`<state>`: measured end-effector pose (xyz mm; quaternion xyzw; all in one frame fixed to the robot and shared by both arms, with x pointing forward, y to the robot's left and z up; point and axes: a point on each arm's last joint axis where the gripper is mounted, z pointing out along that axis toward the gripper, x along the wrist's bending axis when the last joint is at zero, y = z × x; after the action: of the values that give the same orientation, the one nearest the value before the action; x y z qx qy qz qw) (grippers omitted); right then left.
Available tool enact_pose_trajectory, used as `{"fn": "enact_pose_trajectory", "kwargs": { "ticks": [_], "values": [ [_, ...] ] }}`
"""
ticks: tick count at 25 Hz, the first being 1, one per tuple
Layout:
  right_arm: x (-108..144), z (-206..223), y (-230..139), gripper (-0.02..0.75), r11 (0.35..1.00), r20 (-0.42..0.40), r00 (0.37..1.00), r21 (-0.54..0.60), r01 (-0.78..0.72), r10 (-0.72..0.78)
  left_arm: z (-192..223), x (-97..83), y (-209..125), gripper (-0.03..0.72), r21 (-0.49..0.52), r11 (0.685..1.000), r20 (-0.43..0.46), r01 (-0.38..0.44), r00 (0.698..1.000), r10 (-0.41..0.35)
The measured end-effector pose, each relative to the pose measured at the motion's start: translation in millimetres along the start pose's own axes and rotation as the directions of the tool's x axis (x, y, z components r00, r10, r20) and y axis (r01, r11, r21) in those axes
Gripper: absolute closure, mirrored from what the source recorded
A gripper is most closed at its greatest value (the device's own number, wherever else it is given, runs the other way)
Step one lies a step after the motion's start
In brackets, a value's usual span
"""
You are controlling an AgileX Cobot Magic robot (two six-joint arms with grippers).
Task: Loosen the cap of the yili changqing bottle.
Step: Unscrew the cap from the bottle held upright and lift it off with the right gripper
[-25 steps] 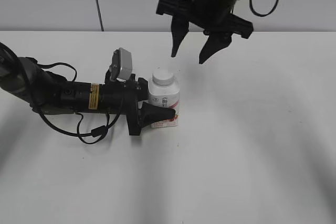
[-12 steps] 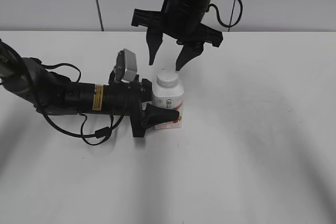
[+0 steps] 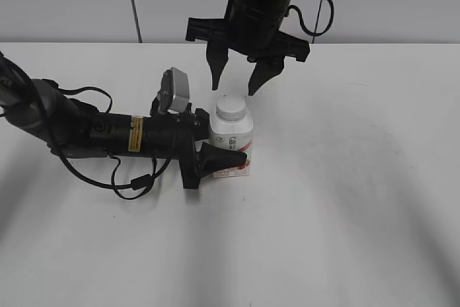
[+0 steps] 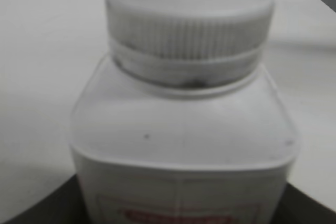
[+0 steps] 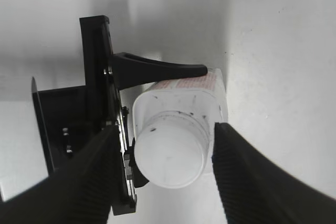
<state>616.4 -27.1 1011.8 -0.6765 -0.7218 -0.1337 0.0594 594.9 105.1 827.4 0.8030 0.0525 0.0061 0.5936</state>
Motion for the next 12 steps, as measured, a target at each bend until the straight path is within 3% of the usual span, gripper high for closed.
{"fn": "enact_pose_trajectory", "kwargs": {
  "ticks": [12],
  "values": [
    [2.6, 12.9, -2.0, 0.29, 0.999, 0.012, 0.999, 0.024, 0.033, -0.034, -0.2, 0.2, 0.2, 0.273, 0.005, 1.0, -0.002, -0.002, 1.0, 0.002]
  ]
}}
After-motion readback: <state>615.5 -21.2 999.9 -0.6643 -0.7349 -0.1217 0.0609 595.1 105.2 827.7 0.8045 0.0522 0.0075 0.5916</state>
